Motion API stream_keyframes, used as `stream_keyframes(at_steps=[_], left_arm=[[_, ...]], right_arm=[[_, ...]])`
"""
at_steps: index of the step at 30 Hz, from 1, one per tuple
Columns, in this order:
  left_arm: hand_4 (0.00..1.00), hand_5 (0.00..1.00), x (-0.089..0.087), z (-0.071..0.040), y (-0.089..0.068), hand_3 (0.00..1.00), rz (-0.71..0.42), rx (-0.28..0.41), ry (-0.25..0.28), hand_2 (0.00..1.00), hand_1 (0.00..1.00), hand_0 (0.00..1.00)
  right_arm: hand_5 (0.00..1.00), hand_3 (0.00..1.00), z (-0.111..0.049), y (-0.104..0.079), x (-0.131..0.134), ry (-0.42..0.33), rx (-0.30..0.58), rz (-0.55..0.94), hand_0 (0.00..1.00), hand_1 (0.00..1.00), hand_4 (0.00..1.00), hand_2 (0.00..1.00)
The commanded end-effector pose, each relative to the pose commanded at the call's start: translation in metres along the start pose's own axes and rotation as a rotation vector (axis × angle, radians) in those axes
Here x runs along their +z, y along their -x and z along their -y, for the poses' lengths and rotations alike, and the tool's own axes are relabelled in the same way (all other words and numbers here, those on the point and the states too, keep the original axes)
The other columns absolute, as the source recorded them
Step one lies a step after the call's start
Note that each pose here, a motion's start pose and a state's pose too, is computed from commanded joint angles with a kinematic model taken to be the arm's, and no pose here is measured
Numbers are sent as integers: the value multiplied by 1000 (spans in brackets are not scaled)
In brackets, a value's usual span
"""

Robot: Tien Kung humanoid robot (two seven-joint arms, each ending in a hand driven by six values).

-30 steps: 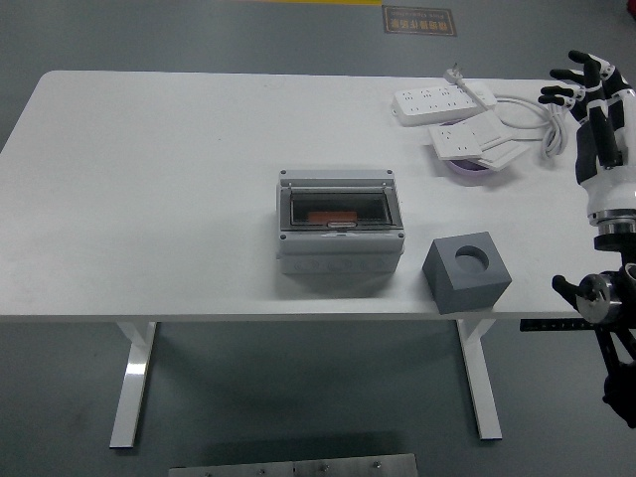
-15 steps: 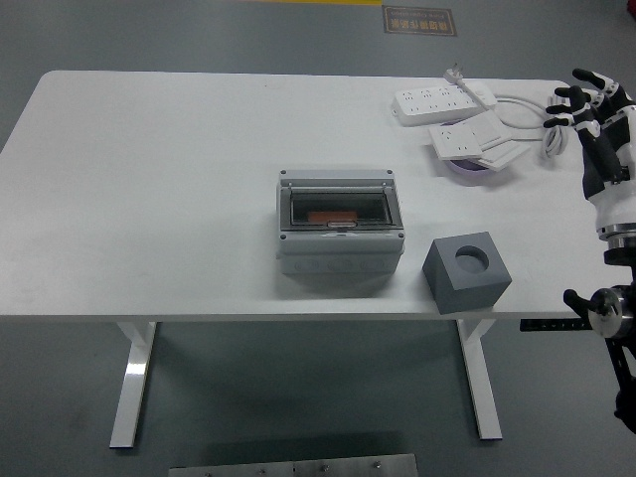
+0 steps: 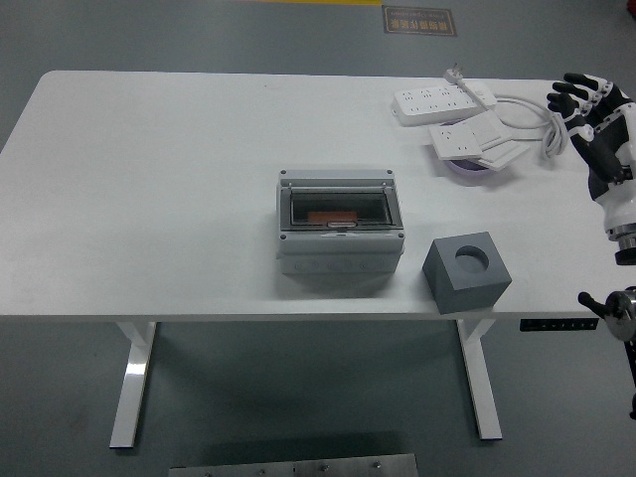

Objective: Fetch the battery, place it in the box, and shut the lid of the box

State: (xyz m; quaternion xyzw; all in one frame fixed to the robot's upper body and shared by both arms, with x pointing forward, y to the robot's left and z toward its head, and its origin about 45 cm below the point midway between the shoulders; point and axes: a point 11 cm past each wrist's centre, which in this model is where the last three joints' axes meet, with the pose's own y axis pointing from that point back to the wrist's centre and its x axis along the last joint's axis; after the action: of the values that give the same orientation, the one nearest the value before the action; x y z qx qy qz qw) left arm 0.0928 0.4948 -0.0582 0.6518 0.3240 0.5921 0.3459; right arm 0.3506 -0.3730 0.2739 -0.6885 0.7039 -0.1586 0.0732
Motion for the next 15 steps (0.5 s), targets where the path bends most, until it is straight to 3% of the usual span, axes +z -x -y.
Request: stream_keyframes(at_steps=[5, 6, 11, 12, 15], left_arm=[[503, 2, -2, 0, 3, 550, -6, -6, -2, 583, 696, 628], [503, 2, -2, 0, 4, 550, -6, -7, -1, 584, 696, 629], [503, 2, -1, -1, 7, 550, -4, -13, 0, 584, 696, 629], [502, 2, 0, -1, 7, 549, -4, -13, 0, 583, 696, 630], [502, 2, 1, -1, 7, 549, -2, -13, 2, 583, 696, 630]], right_arm=[[312, 778, 2, -1, -5, -3, -2, -64, 768, 755, 837, 783], [236, 998, 3, -2, -7, -9, 6, -73, 916, 965, 969, 998], [236, 998, 4, -11, -15, -54, 64, -100, 916, 965, 969, 998], [85, 998, 5, -14, -16, -63, 78, -106, 884, 924, 890, 905], [85, 998, 5, -19, -19, -82, 108, -120, 884, 924, 890, 905]])
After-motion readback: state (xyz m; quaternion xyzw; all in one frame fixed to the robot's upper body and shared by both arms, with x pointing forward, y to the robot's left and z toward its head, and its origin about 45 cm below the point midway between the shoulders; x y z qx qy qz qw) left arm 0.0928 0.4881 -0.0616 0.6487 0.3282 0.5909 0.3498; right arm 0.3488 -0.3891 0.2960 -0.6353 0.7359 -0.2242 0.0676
